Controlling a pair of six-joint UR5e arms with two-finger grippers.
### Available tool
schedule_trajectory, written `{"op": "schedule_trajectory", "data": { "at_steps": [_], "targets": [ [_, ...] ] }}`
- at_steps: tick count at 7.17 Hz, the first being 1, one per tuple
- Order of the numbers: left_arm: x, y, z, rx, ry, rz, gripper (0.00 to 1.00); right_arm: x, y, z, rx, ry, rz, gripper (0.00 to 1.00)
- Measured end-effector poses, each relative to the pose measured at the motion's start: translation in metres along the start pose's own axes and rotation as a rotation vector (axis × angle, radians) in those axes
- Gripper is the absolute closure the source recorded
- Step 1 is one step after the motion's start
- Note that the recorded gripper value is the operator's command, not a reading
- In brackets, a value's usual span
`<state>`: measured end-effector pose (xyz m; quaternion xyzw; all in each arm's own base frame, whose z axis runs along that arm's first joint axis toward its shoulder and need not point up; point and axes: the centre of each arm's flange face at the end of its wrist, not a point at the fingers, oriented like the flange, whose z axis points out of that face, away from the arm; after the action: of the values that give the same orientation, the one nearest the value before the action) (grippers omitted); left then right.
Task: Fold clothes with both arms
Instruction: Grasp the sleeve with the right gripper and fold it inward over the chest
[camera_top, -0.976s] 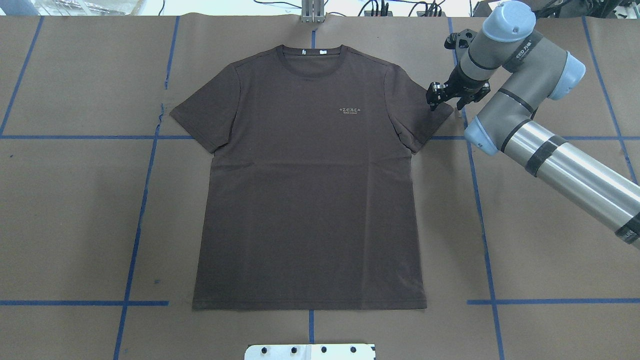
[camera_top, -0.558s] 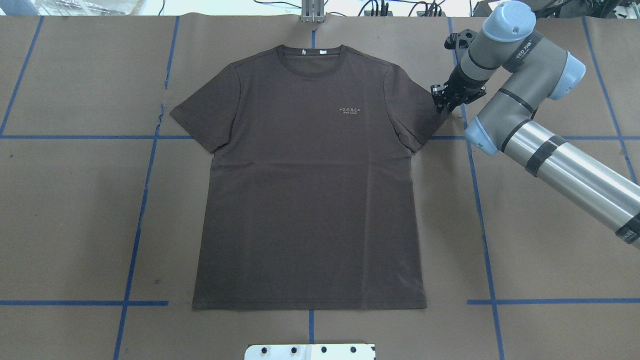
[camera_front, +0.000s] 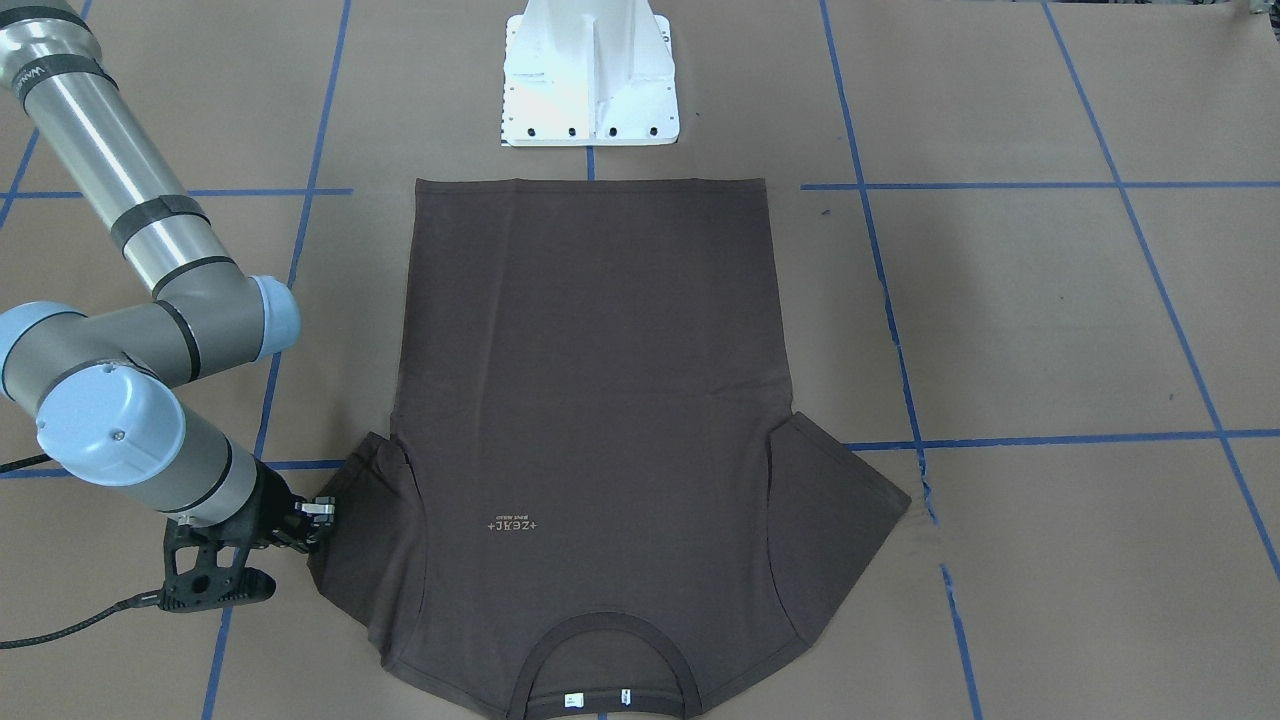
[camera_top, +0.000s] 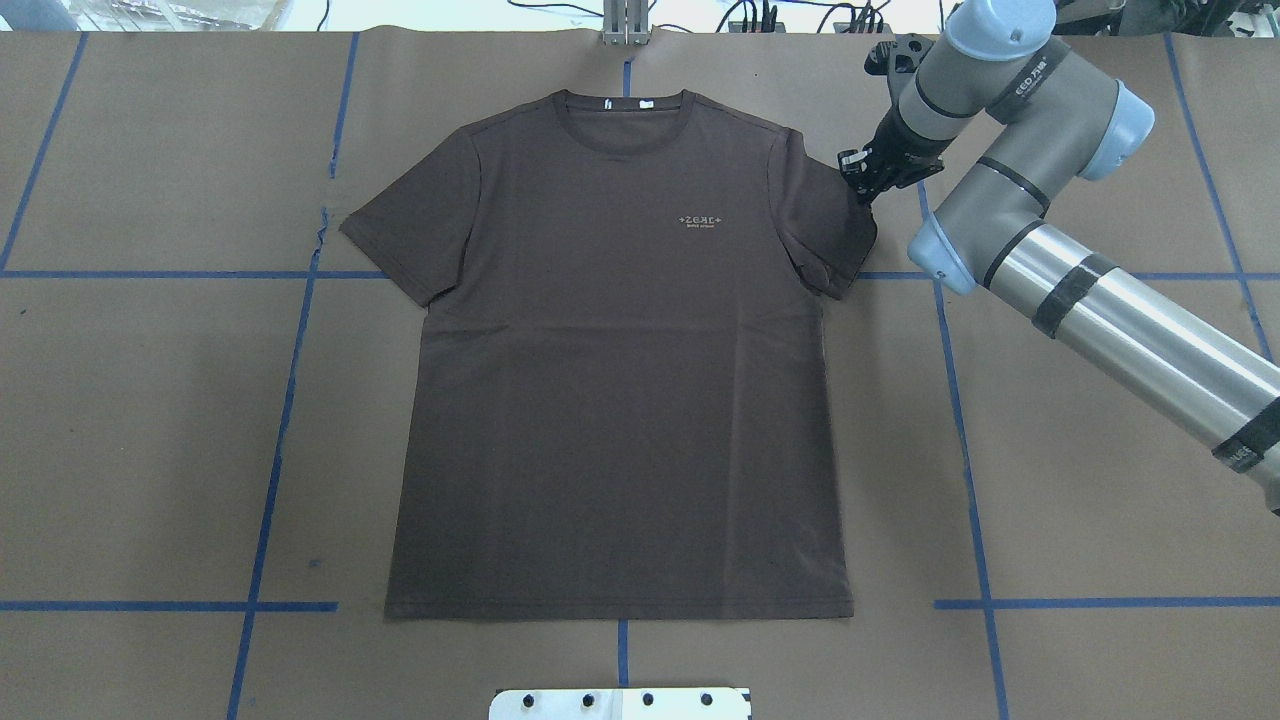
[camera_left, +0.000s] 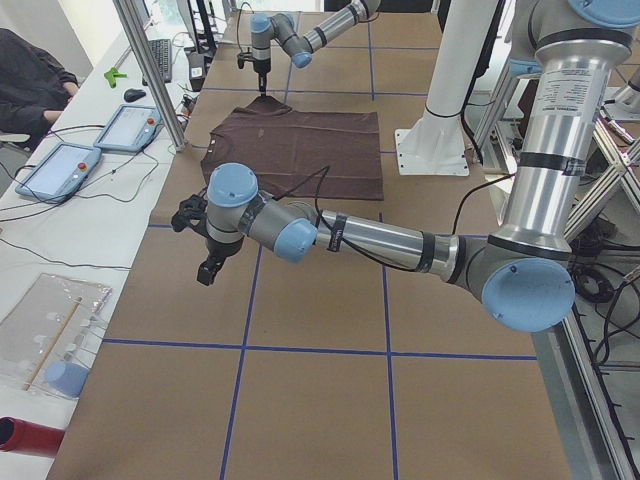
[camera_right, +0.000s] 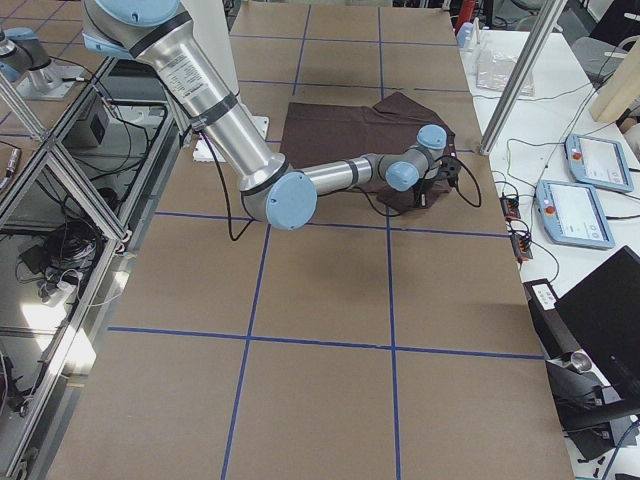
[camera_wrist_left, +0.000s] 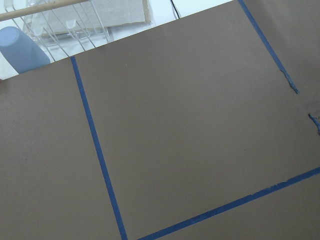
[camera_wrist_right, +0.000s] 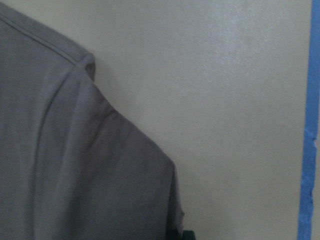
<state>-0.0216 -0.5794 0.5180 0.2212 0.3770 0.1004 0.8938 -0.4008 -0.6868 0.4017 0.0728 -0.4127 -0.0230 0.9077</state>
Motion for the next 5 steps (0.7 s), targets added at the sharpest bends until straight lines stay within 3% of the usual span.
{"op": "schedule_trajectory", "data": {
  "at_steps": [3, 5],
  "targets": [
    [0.001, -0.007, -0.001, 0.006, 0.003, 0.005, 0.00, -0.063, -0.009, -0.047, 0.074, -0.072, -0.062, 1.00],
    [0.005, -0.010, -0.005, 0.023, 0.005, 0.019, 0.00, -0.122, -0.009, -0.059, 0.111, -0.098, -0.086, 1.00]
  ]
}}
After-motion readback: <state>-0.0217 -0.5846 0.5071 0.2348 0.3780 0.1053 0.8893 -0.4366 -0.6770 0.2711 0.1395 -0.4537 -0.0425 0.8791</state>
